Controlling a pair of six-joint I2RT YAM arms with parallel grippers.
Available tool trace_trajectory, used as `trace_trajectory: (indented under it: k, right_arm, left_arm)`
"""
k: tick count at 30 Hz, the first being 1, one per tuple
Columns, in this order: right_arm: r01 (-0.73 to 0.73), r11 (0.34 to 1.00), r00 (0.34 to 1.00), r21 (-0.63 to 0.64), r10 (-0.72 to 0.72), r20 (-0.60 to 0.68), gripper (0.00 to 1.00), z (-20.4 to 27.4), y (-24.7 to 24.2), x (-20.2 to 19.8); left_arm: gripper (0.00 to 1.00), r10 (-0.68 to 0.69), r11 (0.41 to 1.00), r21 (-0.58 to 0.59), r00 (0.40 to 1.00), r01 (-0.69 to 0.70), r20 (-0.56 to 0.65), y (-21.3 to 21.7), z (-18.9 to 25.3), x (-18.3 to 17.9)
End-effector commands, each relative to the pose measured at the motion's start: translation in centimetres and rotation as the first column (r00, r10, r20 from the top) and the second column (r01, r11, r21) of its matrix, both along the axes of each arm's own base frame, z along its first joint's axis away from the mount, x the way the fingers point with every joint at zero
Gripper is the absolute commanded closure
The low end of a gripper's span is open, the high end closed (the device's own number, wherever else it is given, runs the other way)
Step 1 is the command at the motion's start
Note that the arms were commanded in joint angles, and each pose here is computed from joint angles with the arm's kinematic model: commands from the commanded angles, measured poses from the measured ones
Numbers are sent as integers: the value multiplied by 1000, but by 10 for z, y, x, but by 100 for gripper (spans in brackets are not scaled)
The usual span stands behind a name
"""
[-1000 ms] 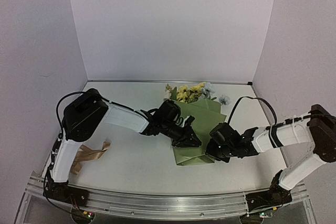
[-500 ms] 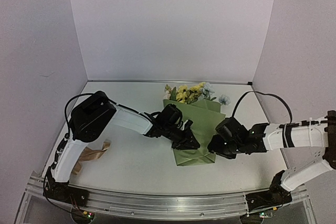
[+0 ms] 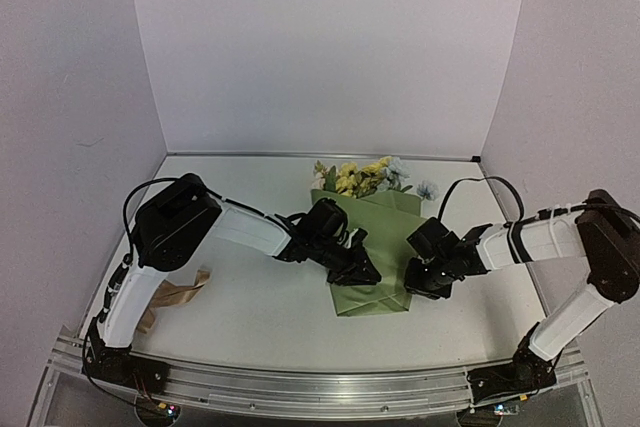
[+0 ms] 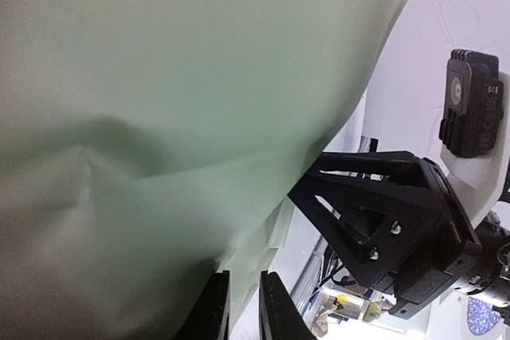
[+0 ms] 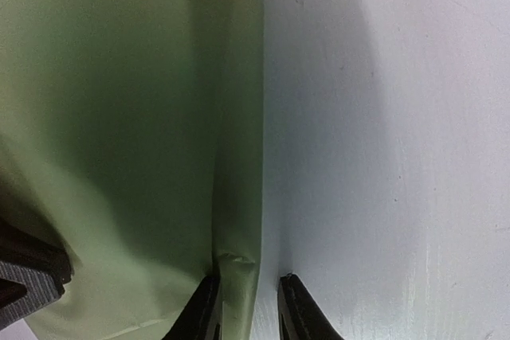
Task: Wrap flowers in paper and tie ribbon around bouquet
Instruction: Adjust the folded bouquet at the center of the board.
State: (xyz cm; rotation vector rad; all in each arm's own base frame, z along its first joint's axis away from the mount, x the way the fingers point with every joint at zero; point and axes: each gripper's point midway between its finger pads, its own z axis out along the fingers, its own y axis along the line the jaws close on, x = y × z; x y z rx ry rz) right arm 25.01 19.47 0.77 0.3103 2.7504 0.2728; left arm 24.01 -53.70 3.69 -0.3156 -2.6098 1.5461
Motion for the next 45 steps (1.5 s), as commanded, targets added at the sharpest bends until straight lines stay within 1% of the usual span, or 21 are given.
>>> trace_trajectory:
  k: [1,5,8,10,14,16,18,20,22,28,30,34,38,42,45]
  right_arm:
    - [-29,999,1000,21,29,-7,75,-1,13,10]
    - [-22,1000,999,13,22,-28,75,-8,12,7]
    - [-15,1000,1000,10,15,-24,75,-2,9,5]
    - [-18,1000,1000,15,18,2,73,15,7,6]
    - [-22,998,995,58,16,97,61,61,6,11]
    - [-36,995,991,97,23,133,59,80,11,14]
    - [-59,989,989,133,40,141,63,92,23,20]
    - [-78,986,992,149,62,109,69,87,36,23]
    - [-84,983,994,161,71,87,74,78,45,27]
    - [-72,983,997,170,65,48,83,46,55,33]
    - [-56,984,998,172,52,28,85,33,52,28]
    - [-34,987,999,155,34,1,87,13,44,21]
    - [-24,993,1000,119,24,-4,88,5,34,16]
    - [-24,994,1000,105,25,-3,88,2,31,15]
    - [-29,994,1000,105,30,-5,88,3,33,16]
  left_arm:
    - [85,-2,1000,-22,999,3,43,-3,17,12]
    - [84,2,999,-54,998,1,58,0,29,20]
    - [83,1,999,-40,998,2,62,0,28,26]
    - [83,1,1000,-10,999,0,54,0,20,29]
    - [84,-1,1000,4,999,1,43,-2,12,30]
    - [84,-1,1000,3,999,1,44,-2,13,30]
    - [83,-2,1000,1,999,2,46,-3,13,31]
    - [83,-1,1000,-3,999,1,48,-4,14,32]
    - [83,-5,1000,8,999,5,41,-3,13,31]
    - [83,-5,1000,8,999,4,48,-1,17,31]
    - [83,4,1000,-8,998,-3,63,2,26,34]
    - [76,13,999,-50,995,-8,103,11,47,39]
    - [71,7,997,-74,992,2,129,26,68,34]
    - [70,8,998,-66,992,1,129,55,73,24]
    - [71,-7,999,-42,993,12,115,75,63,14]
